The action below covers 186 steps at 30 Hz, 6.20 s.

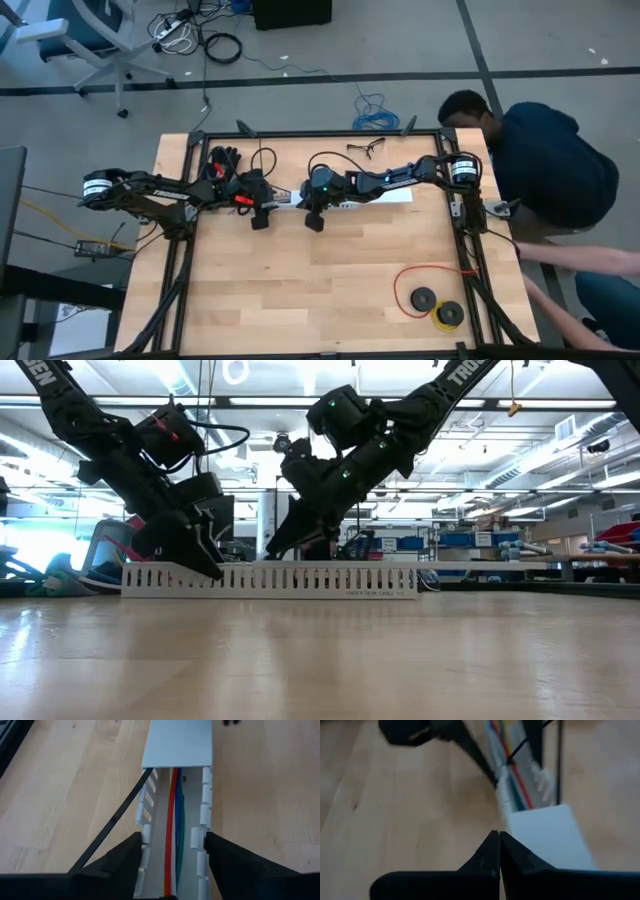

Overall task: Ziptie cables
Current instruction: Close the white cable duct

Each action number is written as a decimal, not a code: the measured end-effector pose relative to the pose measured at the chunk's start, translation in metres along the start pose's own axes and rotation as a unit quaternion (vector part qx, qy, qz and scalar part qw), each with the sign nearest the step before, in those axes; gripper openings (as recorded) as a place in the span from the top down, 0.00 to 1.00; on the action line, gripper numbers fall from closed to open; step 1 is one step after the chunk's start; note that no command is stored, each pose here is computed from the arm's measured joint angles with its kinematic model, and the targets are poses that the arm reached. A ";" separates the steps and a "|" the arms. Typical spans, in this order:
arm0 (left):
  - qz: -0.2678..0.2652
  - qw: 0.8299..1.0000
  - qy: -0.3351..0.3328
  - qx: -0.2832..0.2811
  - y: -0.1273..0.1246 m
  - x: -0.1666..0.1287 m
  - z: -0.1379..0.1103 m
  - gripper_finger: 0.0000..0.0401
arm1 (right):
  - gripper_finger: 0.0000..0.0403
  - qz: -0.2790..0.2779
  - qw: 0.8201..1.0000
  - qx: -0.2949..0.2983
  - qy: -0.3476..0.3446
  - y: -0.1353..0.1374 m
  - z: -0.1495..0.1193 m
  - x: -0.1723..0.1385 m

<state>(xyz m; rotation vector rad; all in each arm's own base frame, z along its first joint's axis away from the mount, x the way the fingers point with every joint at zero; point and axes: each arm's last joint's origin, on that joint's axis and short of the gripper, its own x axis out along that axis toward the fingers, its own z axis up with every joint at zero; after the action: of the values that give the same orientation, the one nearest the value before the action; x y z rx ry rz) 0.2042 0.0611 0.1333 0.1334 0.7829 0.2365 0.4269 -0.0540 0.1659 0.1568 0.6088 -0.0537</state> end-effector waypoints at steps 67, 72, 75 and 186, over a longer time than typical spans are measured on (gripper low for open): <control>-0.028 0.997 -0.063 -0.043 -0.002 0.015 0.009 0.46 | 1.00 -0.011 0.997 -0.053 -0.054 0.004 0.036 -0.013; -0.029 0.997 -0.060 -0.043 -0.002 0.015 0.008 0.36 | 1.00 -0.005 0.997 -0.055 -0.046 0.009 0.037 -0.015; -0.030 0.997 -0.060 -0.041 -0.002 0.015 0.008 0.30 | 1.00 -0.006 0.998 -0.053 -0.046 0.009 0.036 -0.015; 0.055 0.982 -0.147 -0.106 -0.018 -0.066 -0.012 0.12 | 1.00 0.018 0.997 -0.073 0.003 0.026 0.026 -0.013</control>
<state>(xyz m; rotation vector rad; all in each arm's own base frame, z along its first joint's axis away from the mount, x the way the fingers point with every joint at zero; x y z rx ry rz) 0.1532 0.0269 0.1662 0.0096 0.4537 0.3938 0.4330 -0.0328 0.1977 0.0263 0.6130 0.0256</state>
